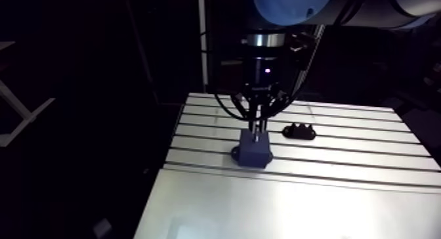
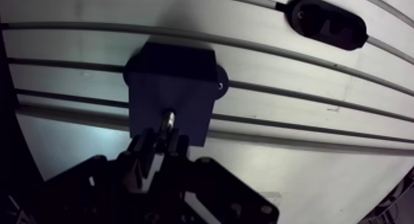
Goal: Pick up the M10 bolt and insert it into the hole until fully seated.
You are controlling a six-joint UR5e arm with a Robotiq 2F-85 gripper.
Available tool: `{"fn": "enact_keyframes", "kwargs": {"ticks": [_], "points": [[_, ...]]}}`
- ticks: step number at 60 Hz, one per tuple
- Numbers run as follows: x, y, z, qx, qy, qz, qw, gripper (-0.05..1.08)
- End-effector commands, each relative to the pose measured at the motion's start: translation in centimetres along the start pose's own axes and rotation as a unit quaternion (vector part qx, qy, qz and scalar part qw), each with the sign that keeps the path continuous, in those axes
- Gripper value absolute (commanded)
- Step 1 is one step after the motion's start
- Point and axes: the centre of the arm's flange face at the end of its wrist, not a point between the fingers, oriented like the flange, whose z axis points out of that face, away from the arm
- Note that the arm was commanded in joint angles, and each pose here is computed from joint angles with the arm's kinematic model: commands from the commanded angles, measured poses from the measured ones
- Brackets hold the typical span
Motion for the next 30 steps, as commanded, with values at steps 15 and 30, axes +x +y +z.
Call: {"fn": "enact_keyframes", "kwargs": {"ticks": [15, 30], "points": [[0.07, 0.03, -0.19, -0.0011, 0.007, 0.001, 1.000, 1.08], [0.07, 0.03, -0.19, -0.0013, 0.007, 0.001, 1.000, 1.08]]}}
